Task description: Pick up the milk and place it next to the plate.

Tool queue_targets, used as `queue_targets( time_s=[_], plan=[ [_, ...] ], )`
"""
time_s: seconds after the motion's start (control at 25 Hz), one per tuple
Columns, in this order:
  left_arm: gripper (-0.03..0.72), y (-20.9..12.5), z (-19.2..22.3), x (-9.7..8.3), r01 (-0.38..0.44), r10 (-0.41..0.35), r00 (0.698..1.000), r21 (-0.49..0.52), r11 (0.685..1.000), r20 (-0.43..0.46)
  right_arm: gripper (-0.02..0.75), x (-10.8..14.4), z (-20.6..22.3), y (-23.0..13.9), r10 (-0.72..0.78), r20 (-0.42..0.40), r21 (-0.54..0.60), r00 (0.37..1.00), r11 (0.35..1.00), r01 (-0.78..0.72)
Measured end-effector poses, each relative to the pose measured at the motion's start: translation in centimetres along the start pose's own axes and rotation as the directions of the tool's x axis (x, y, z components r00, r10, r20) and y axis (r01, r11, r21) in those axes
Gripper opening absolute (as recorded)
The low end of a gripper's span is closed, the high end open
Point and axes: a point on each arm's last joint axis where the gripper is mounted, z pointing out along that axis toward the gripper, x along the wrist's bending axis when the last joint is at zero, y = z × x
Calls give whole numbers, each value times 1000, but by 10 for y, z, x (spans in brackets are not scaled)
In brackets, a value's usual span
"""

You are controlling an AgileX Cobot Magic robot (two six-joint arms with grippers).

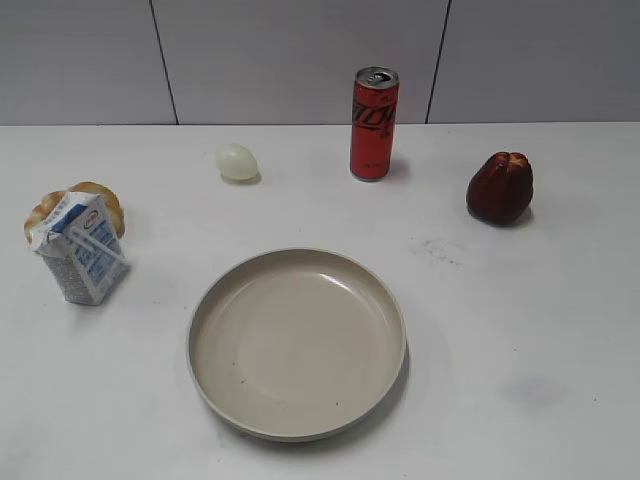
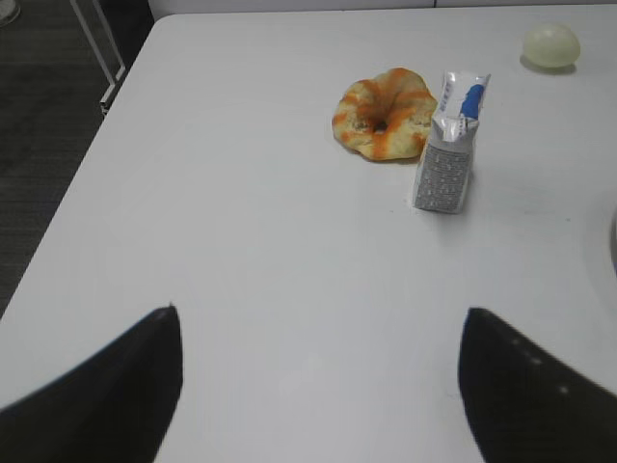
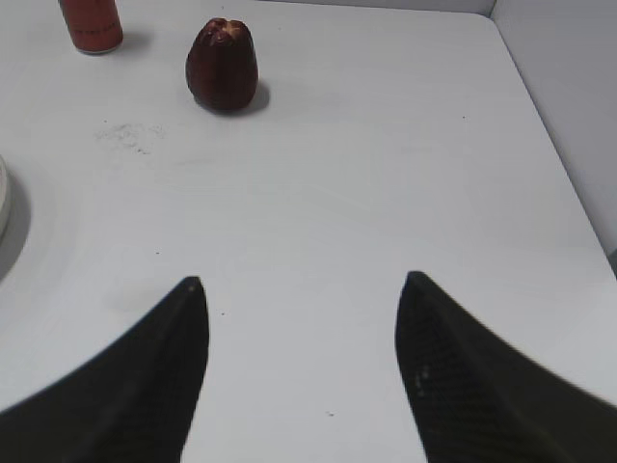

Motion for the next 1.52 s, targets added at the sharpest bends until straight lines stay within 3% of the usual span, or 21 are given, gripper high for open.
queue_targets(
  time_s=[0.64, 0.96, 1.12, 1.28, 1.52],
  plan=[
    [678, 3, 3, 0, 3, -3, 1000, 23, 1000, 5, 467, 0, 0, 0, 0, 0, 0, 1000, 1000, 0],
    [667, 60, 42, 3, 4, -4, 1000, -4, 1000, -5, 467, 0, 0, 0, 0, 0, 0, 1000, 1000, 0],
    [666, 88, 90, 5, -15, 15, 1000, 134, 991, 2, 467, 0, 0, 0, 0, 0, 0, 1000, 1000, 0],
    [667, 122, 141, 3, -24, 9, 999, 306, 952, 51, 467, 0, 0, 0, 0, 0, 0, 1000, 1000, 0],
    [685, 169, 209, -23, -101, 5, 979, 462, 881, 203, 467, 0, 0, 0, 0, 0, 0, 1000, 1000, 0]
  ],
)
